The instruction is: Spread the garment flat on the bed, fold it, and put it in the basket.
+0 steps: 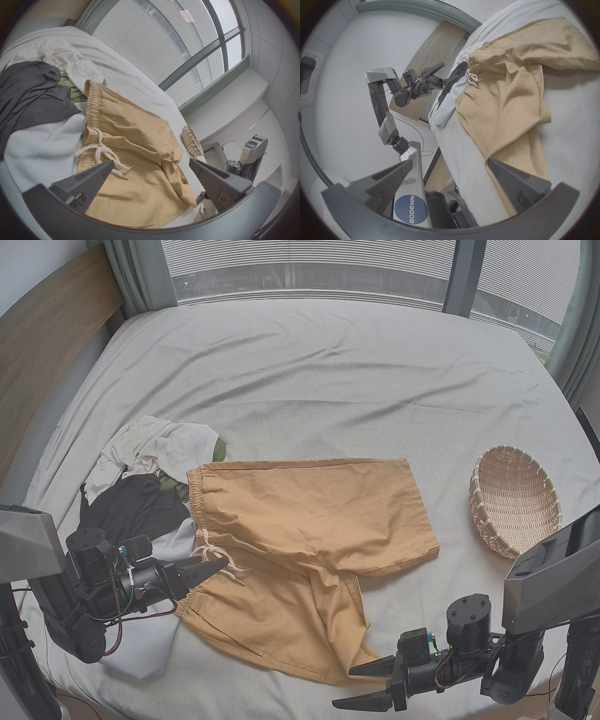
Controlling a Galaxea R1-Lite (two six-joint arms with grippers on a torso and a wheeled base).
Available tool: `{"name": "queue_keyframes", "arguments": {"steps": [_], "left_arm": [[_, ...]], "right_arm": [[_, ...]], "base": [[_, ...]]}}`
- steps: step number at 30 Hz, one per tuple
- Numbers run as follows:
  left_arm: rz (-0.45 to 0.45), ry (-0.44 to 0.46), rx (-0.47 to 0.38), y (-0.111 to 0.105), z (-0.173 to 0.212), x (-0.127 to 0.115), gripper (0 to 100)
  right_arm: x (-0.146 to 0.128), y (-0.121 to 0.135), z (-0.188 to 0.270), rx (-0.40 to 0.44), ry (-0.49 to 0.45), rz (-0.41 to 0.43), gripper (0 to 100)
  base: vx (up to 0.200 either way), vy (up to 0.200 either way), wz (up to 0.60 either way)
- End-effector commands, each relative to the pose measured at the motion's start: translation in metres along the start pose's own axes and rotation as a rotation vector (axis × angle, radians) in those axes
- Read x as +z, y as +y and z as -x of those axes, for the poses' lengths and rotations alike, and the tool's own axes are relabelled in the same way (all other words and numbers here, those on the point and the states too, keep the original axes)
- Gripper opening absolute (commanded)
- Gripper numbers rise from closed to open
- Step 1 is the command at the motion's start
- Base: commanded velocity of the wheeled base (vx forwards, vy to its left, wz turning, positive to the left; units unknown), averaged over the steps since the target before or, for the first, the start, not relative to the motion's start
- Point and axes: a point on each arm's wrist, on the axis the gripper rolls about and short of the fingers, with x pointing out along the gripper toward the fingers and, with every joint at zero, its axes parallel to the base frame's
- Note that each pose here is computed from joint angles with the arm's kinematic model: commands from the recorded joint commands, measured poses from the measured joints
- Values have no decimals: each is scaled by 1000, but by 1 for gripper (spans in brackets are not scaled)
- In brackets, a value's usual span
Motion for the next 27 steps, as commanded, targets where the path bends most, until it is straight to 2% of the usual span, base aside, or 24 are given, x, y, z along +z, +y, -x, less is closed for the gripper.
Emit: {"name": "queue_keyframes", "arguments": {"steps": [1, 6, 14, 27], "left_arm": [[1, 1, 1, 0, 0, 0, 100], [2, 6, -2, 0, -1, -2, 100], [2, 7, -4, -1, -1, -2, 100], [8, 15, 0, 1, -2, -4, 100]], "right_arm": [[16, -1, 12, -58, -90, 28, 100], [36, -8, 28, -153, -208, 58, 100], [50, -21, 34, -218, -284, 70, 100], [40, -48, 29, -302, -266, 4, 100]], "base": [[0, 0, 0], [0, 0, 0], [0, 0, 0], [0, 0, 0]]}}
